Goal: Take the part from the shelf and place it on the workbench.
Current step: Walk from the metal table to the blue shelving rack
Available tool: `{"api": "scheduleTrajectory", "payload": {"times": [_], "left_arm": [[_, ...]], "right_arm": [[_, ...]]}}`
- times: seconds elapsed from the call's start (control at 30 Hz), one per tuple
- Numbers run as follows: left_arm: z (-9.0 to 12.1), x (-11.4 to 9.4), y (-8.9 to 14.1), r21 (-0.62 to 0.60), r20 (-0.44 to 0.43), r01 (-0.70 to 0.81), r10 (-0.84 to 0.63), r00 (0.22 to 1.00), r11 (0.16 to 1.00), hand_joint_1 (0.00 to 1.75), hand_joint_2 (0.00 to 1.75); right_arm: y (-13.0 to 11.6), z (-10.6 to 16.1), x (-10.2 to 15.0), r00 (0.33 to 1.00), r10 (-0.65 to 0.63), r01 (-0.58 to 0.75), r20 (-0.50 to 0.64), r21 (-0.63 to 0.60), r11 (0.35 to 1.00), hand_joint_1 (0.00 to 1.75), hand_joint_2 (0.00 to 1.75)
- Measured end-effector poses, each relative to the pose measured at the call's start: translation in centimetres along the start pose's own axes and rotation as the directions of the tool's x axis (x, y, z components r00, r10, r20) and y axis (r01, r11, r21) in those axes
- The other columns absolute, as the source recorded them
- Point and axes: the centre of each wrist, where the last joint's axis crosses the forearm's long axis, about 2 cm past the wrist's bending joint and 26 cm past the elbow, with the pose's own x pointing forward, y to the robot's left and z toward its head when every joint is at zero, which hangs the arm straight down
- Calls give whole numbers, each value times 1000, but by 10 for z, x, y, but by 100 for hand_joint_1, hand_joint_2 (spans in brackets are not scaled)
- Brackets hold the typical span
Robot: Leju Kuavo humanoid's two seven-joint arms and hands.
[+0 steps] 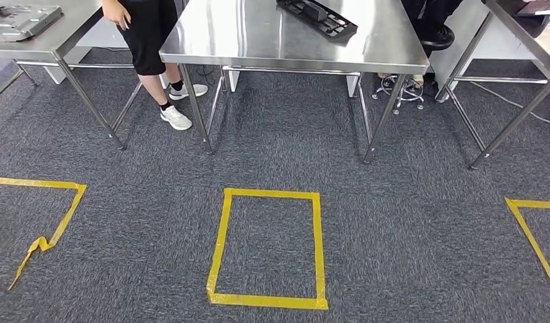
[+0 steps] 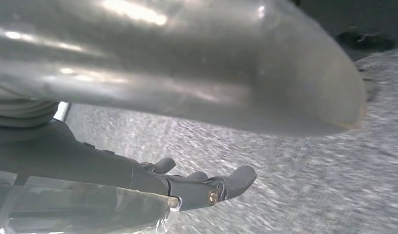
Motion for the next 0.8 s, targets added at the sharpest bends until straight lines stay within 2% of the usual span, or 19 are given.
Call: {"api": "scheduleTrajectory", "payload": {"times": [0.7,0.8], "left_arm": [[0,1,-1,20,3,22,-22,1000,1000,0,0],[0,3,-2,19,8,29,-29,1000,999,0,0]], "right_arm": [[5,0,-1,998,55,-55,-12,-30,998,0,0],[5,0,-1,998,60,-61,-14,-31,998,0,131]]}}
